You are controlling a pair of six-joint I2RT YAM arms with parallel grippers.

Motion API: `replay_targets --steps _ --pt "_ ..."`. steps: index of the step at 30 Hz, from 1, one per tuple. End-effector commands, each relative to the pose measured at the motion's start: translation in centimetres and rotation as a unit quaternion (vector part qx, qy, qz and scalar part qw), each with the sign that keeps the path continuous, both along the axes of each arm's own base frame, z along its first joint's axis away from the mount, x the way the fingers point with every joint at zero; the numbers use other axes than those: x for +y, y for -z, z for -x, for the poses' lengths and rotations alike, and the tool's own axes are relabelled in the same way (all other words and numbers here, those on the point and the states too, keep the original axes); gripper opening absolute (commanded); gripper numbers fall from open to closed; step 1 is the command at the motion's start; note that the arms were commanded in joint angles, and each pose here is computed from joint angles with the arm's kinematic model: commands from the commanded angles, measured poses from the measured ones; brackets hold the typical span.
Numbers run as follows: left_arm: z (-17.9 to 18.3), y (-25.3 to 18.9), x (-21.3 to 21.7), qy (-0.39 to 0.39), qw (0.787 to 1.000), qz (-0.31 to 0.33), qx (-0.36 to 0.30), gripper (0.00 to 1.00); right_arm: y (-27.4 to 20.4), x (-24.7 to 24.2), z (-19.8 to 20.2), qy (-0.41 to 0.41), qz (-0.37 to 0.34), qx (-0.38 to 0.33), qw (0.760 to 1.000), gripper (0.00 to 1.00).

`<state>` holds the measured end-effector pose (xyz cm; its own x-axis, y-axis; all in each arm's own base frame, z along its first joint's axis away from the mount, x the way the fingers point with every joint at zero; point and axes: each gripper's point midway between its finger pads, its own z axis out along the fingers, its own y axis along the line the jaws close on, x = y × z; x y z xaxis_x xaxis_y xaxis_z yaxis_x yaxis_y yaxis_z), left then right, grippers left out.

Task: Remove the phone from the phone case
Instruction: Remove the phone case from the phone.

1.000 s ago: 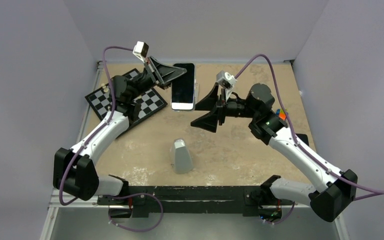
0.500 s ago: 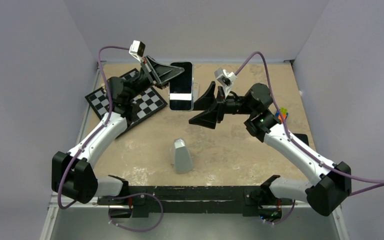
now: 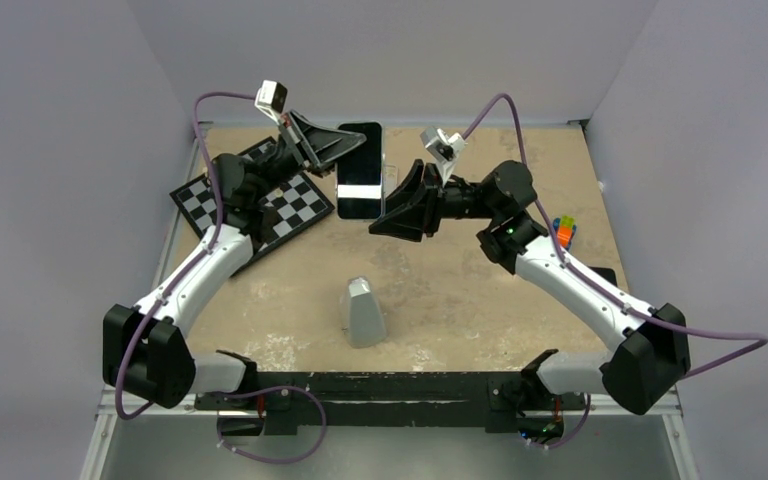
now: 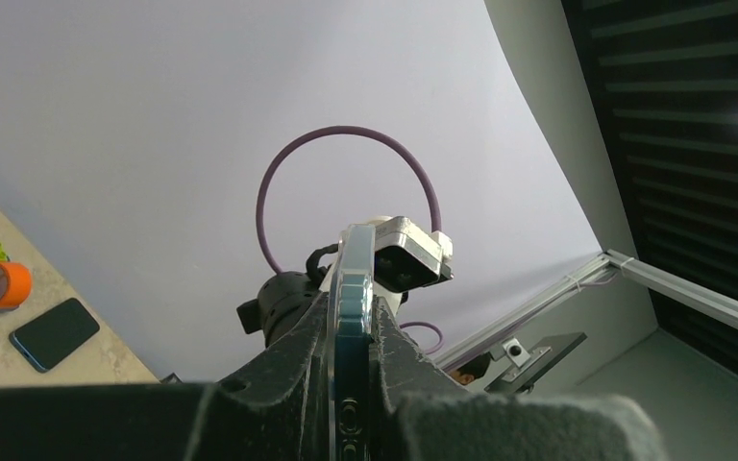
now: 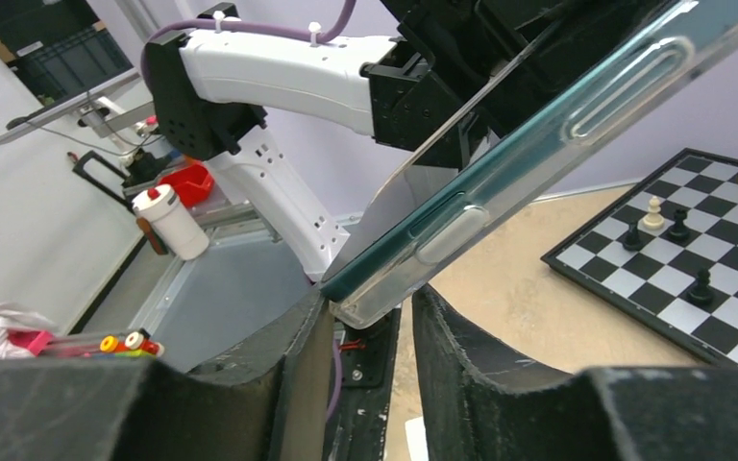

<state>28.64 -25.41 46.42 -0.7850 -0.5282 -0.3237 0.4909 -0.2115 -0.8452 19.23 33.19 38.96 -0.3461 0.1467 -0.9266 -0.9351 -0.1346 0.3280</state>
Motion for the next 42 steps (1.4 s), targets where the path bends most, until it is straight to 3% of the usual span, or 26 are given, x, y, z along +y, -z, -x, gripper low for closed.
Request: replay_targets --steps 1,5,10,14,21,25,27,30,31,33,38,42 --pt "2.5 -2.8 0.8 0.012 0.999 0.027 -0.043 0.0 -3.1 0.1 -0.2 0.003 -0.034 -0.035 0.999 0.34" --pt "3.6 -3.6 0.4 0.045 0.997 0.034 -0.05 0.0 -3.0 0.6 -1.0 0.007 -0.032 -0.046 0.998 0.23" --pt "6.6 -5.9 -0.4 0.114 0.99 0.039 -0.077 0.0 -0.9 1.8 -5.0 0.069 0.021 -0.075 0.995 0.0" --pt "8.3 -6.5 -0.4 0.133 0.987 0.025 -0.088 0.0 0.6 2.0 -9.2 0.152 0.07 -0.091 0.982 0.0" --pt "8.1 -6.1 -0.4 0.116 0.991 0.016 -0.068 0.0 2.5 -1.8 -16.2 0.376 0.175 -0.093 0.905 0.0" --pt "7.3 -6.3 -0.2 0.094 0.993 0.028 -0.066 0.0 2.5 -3.2 -17.2 0.429 0.195 -0.081 0.879 0.0" --pt "6.4 -6.2 -0.2 0.078 0.994 0.04 -0.063 0.0 2.2 -3.2 -16.7 0.426 0.189 -0.068 0.882 0.0" --pt "4.7 -6.0 -0.2 0.046 0.996 0.047 -0.064 0.0 1.5 -1.5 -13.7 0.35 0.162 -0.054 0.921 0.0" --pt "3.9 -6.0 -0.1 0.029 0.996 0.049 -0.062 0.0 1.1 -1.0 -12.4 0.321 0.145 -0.046 0.935 0.02" --pt "2.6 -6.0 0.1 -0.003 0.997 0.052 -0.065 0.0 0.8 -0.5 -10.2 0.279 0.111 -0.027 0.953 0.21" --pt "-0.4 -5.8 1.1 -0.088 0.992 0.069 -0.062 0.0 -0.7 -1.1 -6.2 0.223 0.016 0.011 0.975 0.57" --pt "-1.9 -5.9 1.9 -0.13 0.985 0.098 -0.06 0.0 -1.4 -1.4 -3.6 0.178 -0.061 0.029 0.982 0.68"
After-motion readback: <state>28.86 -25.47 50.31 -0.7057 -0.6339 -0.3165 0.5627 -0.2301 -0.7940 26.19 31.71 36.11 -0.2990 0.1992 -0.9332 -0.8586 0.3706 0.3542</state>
